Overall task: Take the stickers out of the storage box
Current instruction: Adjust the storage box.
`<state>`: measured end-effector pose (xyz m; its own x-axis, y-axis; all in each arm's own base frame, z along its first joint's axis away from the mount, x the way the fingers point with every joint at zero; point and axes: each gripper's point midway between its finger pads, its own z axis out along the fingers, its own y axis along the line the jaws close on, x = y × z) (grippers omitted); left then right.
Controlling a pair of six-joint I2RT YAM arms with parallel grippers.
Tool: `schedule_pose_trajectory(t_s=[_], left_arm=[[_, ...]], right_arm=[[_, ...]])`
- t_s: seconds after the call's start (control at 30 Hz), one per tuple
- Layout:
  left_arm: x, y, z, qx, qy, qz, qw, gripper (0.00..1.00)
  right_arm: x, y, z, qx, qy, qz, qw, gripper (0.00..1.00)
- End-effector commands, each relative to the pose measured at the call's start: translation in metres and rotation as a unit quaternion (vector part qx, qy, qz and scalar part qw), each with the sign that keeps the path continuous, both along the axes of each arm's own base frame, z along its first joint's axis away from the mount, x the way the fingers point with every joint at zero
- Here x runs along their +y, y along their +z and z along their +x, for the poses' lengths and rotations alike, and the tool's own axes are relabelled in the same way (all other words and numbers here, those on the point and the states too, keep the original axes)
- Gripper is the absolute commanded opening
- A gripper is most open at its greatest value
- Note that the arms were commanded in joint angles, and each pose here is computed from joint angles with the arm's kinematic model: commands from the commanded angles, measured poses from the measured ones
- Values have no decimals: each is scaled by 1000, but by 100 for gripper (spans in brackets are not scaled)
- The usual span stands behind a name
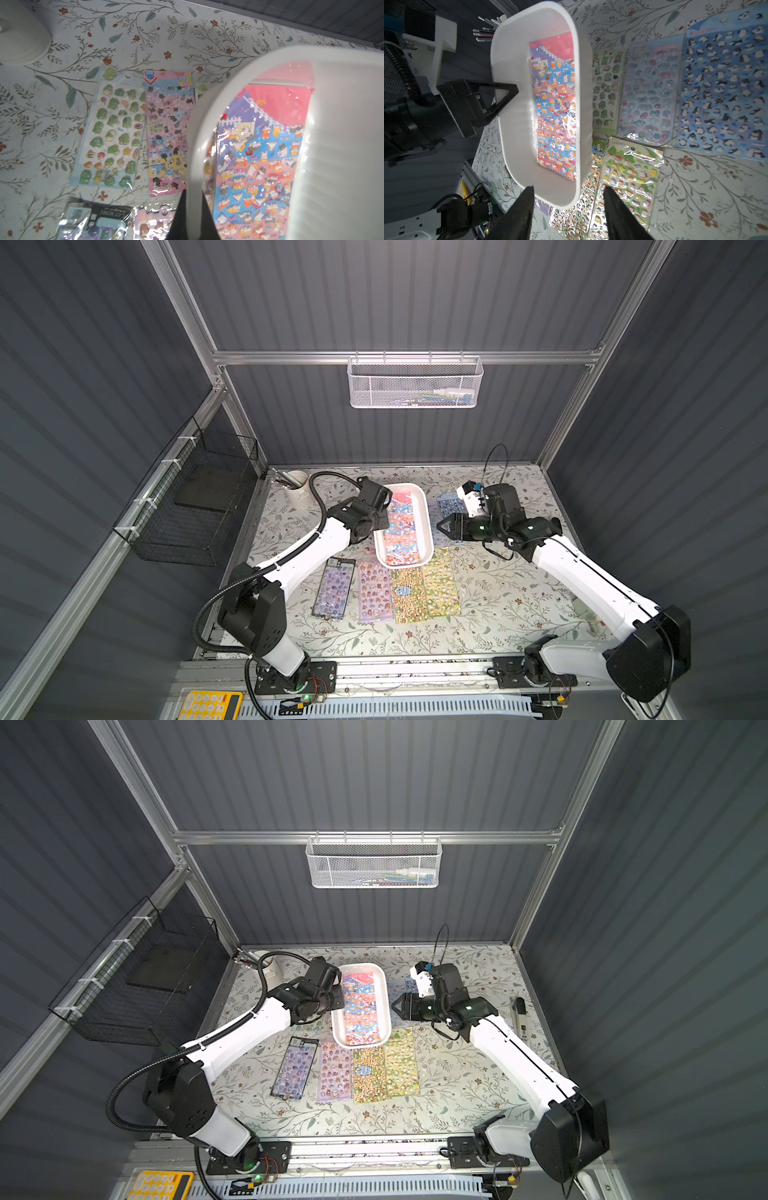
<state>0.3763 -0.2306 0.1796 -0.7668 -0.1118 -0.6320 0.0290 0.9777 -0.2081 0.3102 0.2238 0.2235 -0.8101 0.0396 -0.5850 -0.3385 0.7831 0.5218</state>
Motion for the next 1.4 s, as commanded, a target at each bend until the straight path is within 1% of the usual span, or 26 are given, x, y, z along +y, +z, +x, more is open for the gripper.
schedule_pose_trajectory(t_s=[0.0, 0.03, 0.07, 0.17, 0.3, 0.47, 0.53, 0.67, 0.9, 1.17, 1.37], left_arm=[[-20, 15, 10, -23, 6, -18, 1000, 0], [-23, 12, 10, -21, 6, -17, 1000, 0], [-30, 23, 14, -32, 4, -28, 999, 0], [-40, 30, 17, -38, -1, -36, 999, 0], [-45, 34, 18, -45, -2, -41, 998, 0], [-48, 34, 17, -45, -6, -44, 998, 0], [-51, 31, 18, -42, -10, -46, 998, 0], [-59, 27, 17, -38, -18, -50, 998, 0], [-66, 26, 14, -37, -25, -53, 998, 0], [-69, 30, 13, -40, -33, -55, 997, 0], [-76, 30, 10, -36, -48, -63, 996, 0]], right_arm=[[-7, -2, 10, -11, -36, -47, 998, 52], [-8, -3, 12, -11, -42, -55, 998, 51], [-8, -6, 13, -10, -45, -62, 997, 50], [-11, -11, 19, -11, -57, -80, 995, 47], [-17, -20, 26, -10, -72, -103, 992, 44], [-18, -25, 33, -10, -78, -117, 990, 40], [-16, -27, 37, -8, -79, -119, 990, 36], [-16, -25, 47, -14, -84, -126, 988, 35], [-18, -17, 72, -18, -92, -132, 987, 28], [-20, -14, 85, -20, -95, -135, 986, 20], [-19, -15, 94, -19, -92, -138, 986, 16]])
